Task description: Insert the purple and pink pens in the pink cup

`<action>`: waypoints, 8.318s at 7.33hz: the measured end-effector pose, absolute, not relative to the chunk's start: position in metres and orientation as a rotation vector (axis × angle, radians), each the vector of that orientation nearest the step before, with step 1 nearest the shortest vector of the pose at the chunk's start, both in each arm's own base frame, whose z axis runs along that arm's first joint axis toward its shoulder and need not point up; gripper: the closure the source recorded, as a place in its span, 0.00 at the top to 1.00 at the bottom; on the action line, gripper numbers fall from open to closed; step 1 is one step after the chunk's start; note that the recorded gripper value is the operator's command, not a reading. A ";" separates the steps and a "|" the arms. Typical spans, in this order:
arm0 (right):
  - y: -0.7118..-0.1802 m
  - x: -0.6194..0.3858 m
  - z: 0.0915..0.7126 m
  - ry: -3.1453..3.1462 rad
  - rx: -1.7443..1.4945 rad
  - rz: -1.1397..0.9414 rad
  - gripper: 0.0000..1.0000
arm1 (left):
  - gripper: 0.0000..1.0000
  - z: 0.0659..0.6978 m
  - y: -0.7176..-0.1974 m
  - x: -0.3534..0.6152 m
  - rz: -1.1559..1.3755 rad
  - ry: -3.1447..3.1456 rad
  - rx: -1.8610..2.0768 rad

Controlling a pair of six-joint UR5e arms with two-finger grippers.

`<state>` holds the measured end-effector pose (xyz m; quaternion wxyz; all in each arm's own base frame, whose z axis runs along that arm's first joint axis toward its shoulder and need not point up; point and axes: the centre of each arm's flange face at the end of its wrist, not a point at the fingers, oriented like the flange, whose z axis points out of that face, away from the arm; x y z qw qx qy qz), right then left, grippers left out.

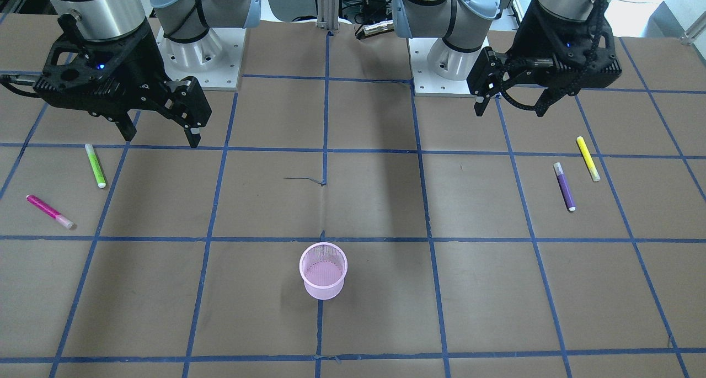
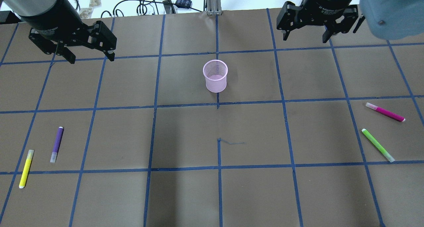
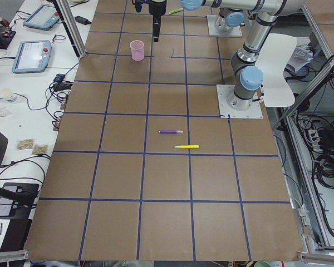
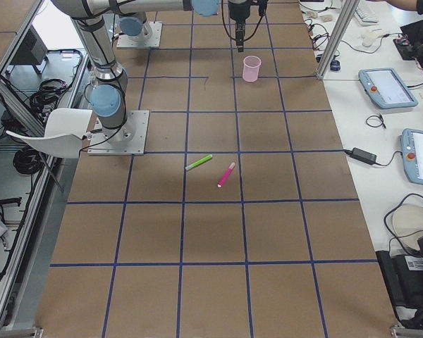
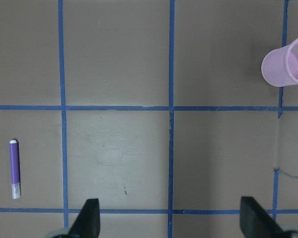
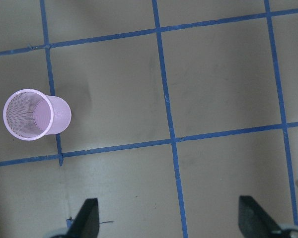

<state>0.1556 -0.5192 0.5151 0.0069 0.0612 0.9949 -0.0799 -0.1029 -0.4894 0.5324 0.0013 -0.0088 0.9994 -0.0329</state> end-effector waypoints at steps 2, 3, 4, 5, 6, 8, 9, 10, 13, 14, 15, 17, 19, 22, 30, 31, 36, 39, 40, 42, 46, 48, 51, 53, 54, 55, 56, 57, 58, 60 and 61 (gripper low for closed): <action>-0.520 0.155 0.513 3.119 0.192 -0.245 1.00 | 1.00 0.533 -0.488 -0.103 -0.103 3.136 -0.020; -0.520 0.155 0.514 3.123 0.191 -0.247 1.00 | 1.00 0.533 -0.488 -0.103 -0.105 3.136 -0.017; -0.520 0.154 0.513 3.127 0.187 -0.242 1.00 | 1.00 0.533 -0.489 -0.103 -0.106 3.137 -0.016; -0.520 0.154 0.511 3.130 0.180 -0.240 1.00 | 1.00 0.533 -0.489 -0.103 -0.105 3.137 -0.016; -0.522 0.153 0.510 3.130 0.170 -0.245 1.00 | 1.00 0.533 -0.489 -0.103 -0.105 3.138 -0.015; -0.535 0.124 0.508 3.150 0.006 -0.238 1.00 | 1.00 0.532 -0.489 -0.101 -0.099 3.139 -0.022; -0.542 0.078 0.511 3.165 -0.125 -0.224 1.00 | 1.00 0.528 -0.487 -0.099 -0.080 3.139 -0.028; -0.545 0.020 0.512 3.172 -0.316 -0.200 1.00 | 1.00 0.517 -0.487 -0.089 -0.034 3.132 -0.060; -0.537 -0.152 0.486 3.044 -0.989 -0.109 1.00 | 1.00 0.443 -0.497 0.020 0.153 3.126 -0.253; -0.537 -0.207 0.458 2.950 -1.136 -0.099 1.00 | 1.00 0.420 -0.504 0.057 0.191 3.126 -0.269; -0.537 -0.255 0.423 2.848 -1.235 -0.133 1.00 | 1.00 0.397 -0.511 0.087 0.251 3.118 -0.283; -0.517 -0.332 0.354 2.645 -1.320 -0.336 0.99 | 1.00 0.349 -0.520 0.139 0.365 3.122 -0.206; -0.495 -0.371 0.269 2.420 -1.376 -0.585 0.96 | 1.00 0.305 -0.529 0.185 0.389 3.142 -0.083; -0.480 -0.391 0.184 2.237 -1.404 -0.727 0.89 | 1.00 0.239 -0.522 0.231 0.523 3.156 0.057; -0.448 -0.380 0.138 2.139 -1.387 -0.764 0.52 | 0.90 0.170 -0.523 0.235 0.597 3.172 0.039; -0.448 -0.380 0.138 2.134 -1.400 -0.767 0.52 | 0.90 0.165 -0.521 0.233 0.606 3.170 0.017; -0.446 -0.379 0.134 2.121 -1.426 -0.769 0.41 | 0.40 0.161 -0.522 0.226 0.615 3.160 -0.031; -0.447 -0.381 0.134 2.128 -1.462 -0.768 0.27 | 0.03 0.161 -0.523 0.227 0.592 3.153 -0.020; -0.447 -0.382 0.135 2.128 -1.469 -0.769 0.06 | 0.00 0.161 -0.523 0.227 0.590 3.153 -0.019; -0.447 -0.382 0.137 2.123 -1.491 -0.771 0.00 | 0.00 0.160 -0.524 0.227 0.589 3.153 -0.018; -0.453 -0.380 0.204 2.208 -1.538 -0.766 0.00 | 0.00 0.180 -0.529 0.228 0.523 3.140 -0.014; -0.472 -0.335 0.294 2.307 -1.611 -0.709 0.00 | 0.00 0.186 -0.531 0.226 0.508 3.137 -0.008; -0.507 -0.165 0.405 2.486 -1.630 -0.423 0.00 | 0.00 0.200 -0.534 0.219 0.470 3.126 0.012; -0.522 -0.027 0.424 2.573 -1.617 -0.249 0.00 | 0.00 0.216 -0.539 0.208 0.434 3.114 0.041; -0.529 0.042 0.421 2.613 -1.569 -0.234 0.00 | 0.00 0.226 -0.541 0.206 0.413 3.114 0.049; -0.540 0.109 0.415 2.653 -1.525 -0.229 0.00 | 0.00 0.236 -0.542 0.204 0.393 3.115 0.054; -0.553 0.165 0.413 2.708 -1.498 -0.207 0.00 | 0.00 0.245 -0.543 0.203 0.371 3.115 0.056; -0.570 0.212 0.414 2.760 -1.492 -0.167 0.01 | 0.00 0.254 -0.546 0.204 0.346 3.114 0.058; -0.583 0.246 0.413 2.785 -1.505 -0.094 0.01 | 0.00 0.262 -0.548 0.204 0.319 3.117 0.063; -0.590 0.303 0.394 2.826 -1.625 0.095 0.02 | 0.00 0.274 -0.552 0.201 0.255 3.146 0.082; -0.592 0.318 0.379 2.839 -1.680 0.173 0.02 | 0.00 0.277 -0.552 0.200 0.233 3.156 0.085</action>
